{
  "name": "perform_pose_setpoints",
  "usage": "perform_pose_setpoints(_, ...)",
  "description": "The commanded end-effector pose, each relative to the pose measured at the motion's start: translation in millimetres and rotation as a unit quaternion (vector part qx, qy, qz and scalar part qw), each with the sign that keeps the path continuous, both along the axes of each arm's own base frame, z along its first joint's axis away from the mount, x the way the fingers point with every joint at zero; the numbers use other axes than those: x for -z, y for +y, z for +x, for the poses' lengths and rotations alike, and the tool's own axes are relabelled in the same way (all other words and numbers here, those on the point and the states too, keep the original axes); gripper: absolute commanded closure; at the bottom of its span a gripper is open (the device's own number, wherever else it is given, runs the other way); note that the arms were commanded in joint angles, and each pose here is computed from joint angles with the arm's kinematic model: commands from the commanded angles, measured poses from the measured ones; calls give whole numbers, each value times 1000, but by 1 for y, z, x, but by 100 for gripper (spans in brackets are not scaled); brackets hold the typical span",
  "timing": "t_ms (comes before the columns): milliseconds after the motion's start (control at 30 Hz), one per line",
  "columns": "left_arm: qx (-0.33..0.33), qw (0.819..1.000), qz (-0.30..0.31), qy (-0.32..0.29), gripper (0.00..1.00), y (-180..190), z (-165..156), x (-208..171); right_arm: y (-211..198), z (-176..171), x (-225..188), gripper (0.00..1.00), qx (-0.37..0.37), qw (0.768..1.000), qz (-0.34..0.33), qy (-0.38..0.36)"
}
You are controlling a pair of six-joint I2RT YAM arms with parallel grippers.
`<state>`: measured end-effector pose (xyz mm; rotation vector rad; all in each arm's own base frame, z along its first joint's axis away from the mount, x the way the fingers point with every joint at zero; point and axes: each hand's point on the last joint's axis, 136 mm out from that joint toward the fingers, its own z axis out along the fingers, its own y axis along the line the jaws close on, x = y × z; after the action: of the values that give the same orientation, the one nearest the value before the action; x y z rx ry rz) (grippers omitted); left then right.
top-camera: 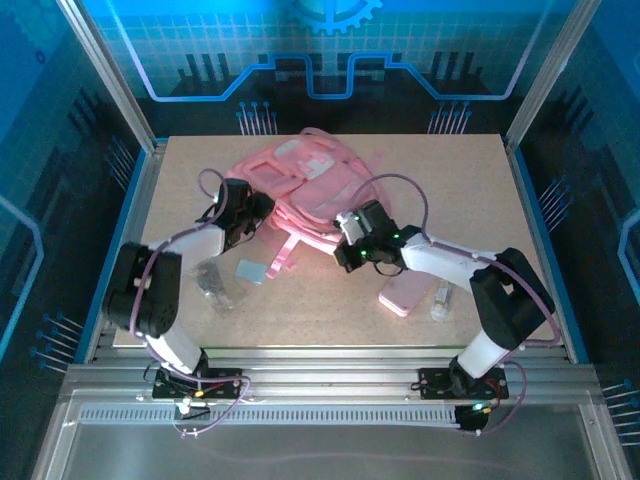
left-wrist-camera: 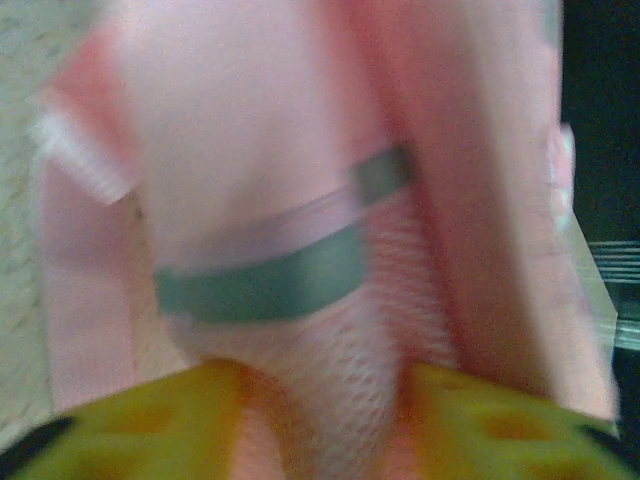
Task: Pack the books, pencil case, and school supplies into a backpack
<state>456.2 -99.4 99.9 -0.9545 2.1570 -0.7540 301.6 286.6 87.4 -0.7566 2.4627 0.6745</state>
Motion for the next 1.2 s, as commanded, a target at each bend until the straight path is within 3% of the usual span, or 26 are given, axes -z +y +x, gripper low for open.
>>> perform_pose_setpoints(0,35,997,-49,-38,11,-18,31,-26,50,-24,-8,100,-59,997,47,33)
perform_pose_setpoints(67,38,997,-58,-25,4,-20,24,-23,64,-17,-5,100,-52,997,50,33)
perform_pose_setpoints(200,21,996,-83,-7,3,-16,-12,-21,86,2,-1,100,-19,996,77,46)
perform_pose_setpoints(367,11,991,-132,-16,8,-32,-59,-20,110,15,-6,100,-9,992,108,66)
perform_pose_setpoints(533,34,989,-140,-28,14,-59,-65,-24,119,11,-15,100,-19,988,128,81)
perform_pose_setpoints(667,73,987,-141,-18,35,-88,-56,-15,117,1,-19,100,-22,987,134,88)
perform_pose_setpoints(733,84,986,-144,-10,58,-97,-50,-4,115,-4,-21,100,-21,986,136,94)
perform_pose_setpoints(800,83,985,-151,-3,92,-100,-45,10,110,-11,-18,100,-17,985,131,108)
perform_pose_setpoints(833,84,984,-156,-6,100,-101,-42,12,107,-14,-17,100,-14,985,126,116)
perform_pose_setpoints(933,88,984,-158,-9,100,-102,-39,14,91,-29,-4,100,7,983,92,158)
perform_pose_setpoints(1167,102,986,-125,-32,100,-93,-40,-13,18,-56,36,100,86,966,-57,237)
